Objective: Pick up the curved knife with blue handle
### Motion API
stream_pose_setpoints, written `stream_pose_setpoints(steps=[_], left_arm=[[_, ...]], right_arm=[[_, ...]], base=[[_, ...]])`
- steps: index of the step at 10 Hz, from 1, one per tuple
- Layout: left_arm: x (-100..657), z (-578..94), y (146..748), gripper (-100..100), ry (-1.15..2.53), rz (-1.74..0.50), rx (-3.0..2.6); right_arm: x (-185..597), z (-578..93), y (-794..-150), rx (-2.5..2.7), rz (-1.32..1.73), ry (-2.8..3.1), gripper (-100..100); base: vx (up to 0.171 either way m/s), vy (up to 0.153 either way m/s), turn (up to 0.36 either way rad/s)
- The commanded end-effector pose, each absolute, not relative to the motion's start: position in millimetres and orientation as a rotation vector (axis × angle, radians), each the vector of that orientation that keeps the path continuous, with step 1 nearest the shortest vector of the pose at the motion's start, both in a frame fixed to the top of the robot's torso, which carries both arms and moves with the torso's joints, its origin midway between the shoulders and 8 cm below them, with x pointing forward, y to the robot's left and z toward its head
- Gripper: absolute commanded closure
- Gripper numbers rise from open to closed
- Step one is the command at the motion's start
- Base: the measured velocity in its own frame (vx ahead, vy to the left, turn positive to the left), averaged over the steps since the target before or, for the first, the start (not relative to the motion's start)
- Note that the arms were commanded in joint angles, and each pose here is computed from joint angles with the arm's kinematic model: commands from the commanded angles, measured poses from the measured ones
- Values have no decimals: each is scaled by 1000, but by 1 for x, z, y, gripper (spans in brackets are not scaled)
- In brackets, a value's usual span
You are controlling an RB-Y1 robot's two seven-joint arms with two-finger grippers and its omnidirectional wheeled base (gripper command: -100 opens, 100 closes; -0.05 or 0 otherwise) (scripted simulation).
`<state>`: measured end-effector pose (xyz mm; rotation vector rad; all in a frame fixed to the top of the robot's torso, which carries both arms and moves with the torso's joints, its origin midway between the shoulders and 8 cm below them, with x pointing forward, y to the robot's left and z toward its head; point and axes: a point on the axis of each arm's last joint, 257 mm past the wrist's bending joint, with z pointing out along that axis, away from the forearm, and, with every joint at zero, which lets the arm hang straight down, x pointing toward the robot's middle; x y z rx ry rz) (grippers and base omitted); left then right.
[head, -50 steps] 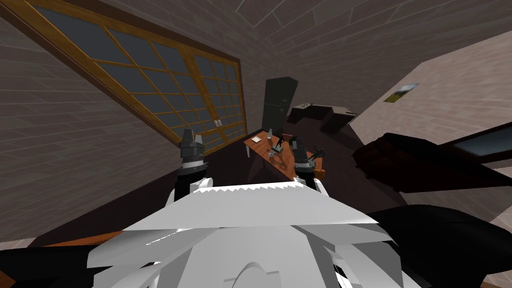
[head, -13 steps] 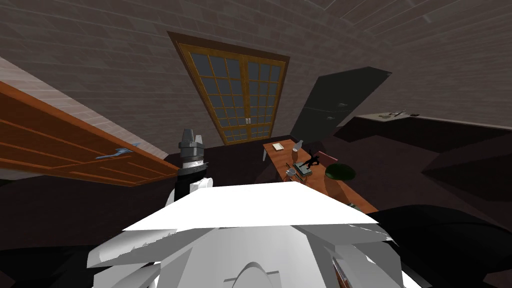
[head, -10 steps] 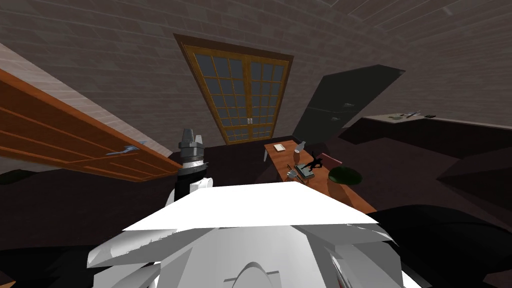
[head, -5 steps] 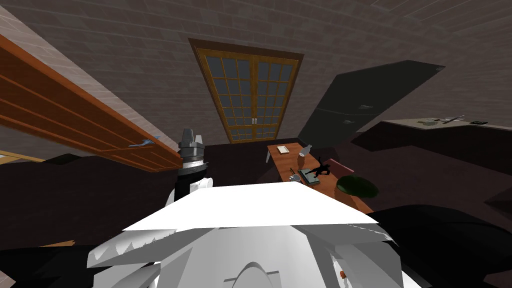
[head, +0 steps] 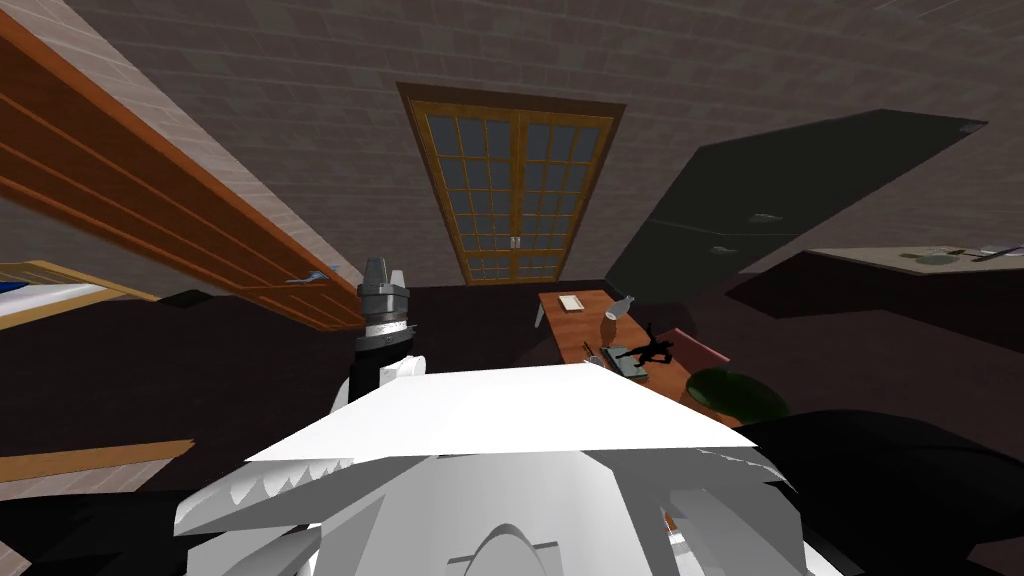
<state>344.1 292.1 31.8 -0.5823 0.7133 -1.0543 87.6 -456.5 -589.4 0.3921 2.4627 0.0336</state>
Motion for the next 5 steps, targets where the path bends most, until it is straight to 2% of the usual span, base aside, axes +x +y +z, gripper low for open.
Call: stream_pose_setpoints(steps=[1, 2, 5], left_arm=[[344, 32, 292, 0, 713, -1054, -582], [344, 32, 292, 0, 713, -1054, -582], [344, 32, 292, 0, 713, -1054, -582]], right_arm=[[61, -600, -458, 366, 10, 2531, -100], [41, -608, -458, 346, -8, 2586, -100], [23, -615, -457, 324, -23, 2636, -100]], base=[[19, -64, 138], [28, -82, 262], [10, -39, 60]])
